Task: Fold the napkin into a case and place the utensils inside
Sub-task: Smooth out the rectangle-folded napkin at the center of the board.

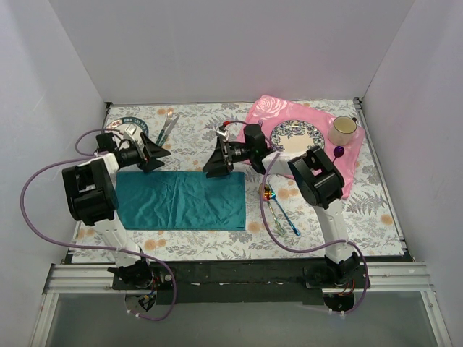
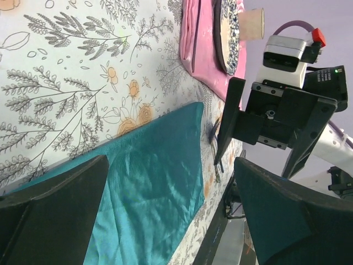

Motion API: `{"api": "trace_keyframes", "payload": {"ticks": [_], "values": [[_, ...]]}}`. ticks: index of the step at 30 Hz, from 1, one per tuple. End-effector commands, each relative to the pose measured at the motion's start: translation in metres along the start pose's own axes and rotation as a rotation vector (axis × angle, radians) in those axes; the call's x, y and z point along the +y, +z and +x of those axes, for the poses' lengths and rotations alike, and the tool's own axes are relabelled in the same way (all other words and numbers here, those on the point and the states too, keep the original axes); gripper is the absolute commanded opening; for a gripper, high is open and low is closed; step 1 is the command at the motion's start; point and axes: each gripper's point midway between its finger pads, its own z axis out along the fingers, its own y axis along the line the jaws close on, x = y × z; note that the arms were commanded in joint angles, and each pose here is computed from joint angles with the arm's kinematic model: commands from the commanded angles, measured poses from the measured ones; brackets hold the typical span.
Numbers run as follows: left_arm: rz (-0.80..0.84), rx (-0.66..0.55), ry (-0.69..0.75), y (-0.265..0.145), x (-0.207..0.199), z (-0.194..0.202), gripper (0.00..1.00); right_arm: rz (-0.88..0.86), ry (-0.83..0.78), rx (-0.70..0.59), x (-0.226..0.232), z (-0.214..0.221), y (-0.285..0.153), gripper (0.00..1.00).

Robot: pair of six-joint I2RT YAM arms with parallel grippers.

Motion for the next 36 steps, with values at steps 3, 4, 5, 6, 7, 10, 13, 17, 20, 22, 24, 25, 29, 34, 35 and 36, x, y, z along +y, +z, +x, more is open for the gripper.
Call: {"api": "trace_keyframes", "payload": {"ticks": [3,4,5,6,7,10,13,17,20,22,24,25,29,34,35,36], "values": [[0.02,-0.008,0.016,0.008,0.006,-0.005,0.98,0.171,-0.007,-0.018,-0.042,-0.009,0.004,0.84],[0.017,-0.008,0.015,0.009,0.01,-0.006,0.98,0.192,0.019,-0.009,-0.05,-0.005,0.003,0.82],[0.015,-0.005,0.006,0.011,0.016,-0.005,0.98,0.205,0.027,-0.004,-0.053,-0.005,0.003,0.79],[0.028,0.0,0.007,0.01,0.019,-0.005,0.98,0.228,0.034,-0.002,-0.062,-0.003,0.003,0.79],[0.031,-0.002,-0.006,0.01,0.021,-0.006,0.98,0.247,0.04,0.002,-0.067,-0.001,0.001,0.78],[0.038,-0.004,-0.032,0.008,0.031,-0.007,0.98,0.323,0.064,0.009,-0.085,0.005,-0.005,0.74],[0.036,-0.014,-0.05,0.005,0.038,-0.008,0.98,0.392,0.097,0.024,-0.103,0.014,-0.012,0.68],[0.054,-0.021,-0.091,-0.001,0.043,-0.009,0.98,0.483,0.114,0.039,-0.12,0.024,-0.023,0.64],[0.072,-0.023,-0.09,-0.005,0.041,-0.011,0.98,0.523,0.107,0.046,-0.127,0.027,-0.031,0.63],[0.089,-0.021,-0.073,-0.007,0.034,-0.011,0.98,0.541,0.091,0.056,-0.128,0.026,-0.033,0.63],[0.101,-0.028,-0.037,-0.012,0.022,-0.013,0.98,0.561,0.081,0.063,-0.13,0.026,-0.037,0.63],[0.103,-0.033,-0.011,-0.013,0.017,-0.015,0.98,0.577,0.074,0.08,-0.132,0.029,-0.04,0.63],[0.103,-0.021,0.033,-0.02,0.004,-0.014,0.98,0.625,0.007,0.099,-0.136,0.018,-0.052,0.62],[0.127,-0.002,0.034,-0.019,-0.003,-0.006,0.98,0.639,-0.057,0.143,-0.137,0.013,-0.056,0.64],[0.129,0.004,0.032,-0.017,-0.003,-0.004,0.98,0.626,-0.063,0.147,-0.134,0.012,-0.054,0.65],[0.125,0.013,0.026,-0.013,-0.002,-0.002,0.98,0.598,-0.072,0.153,-0.129,0.012,-0.052,0.66]]}}
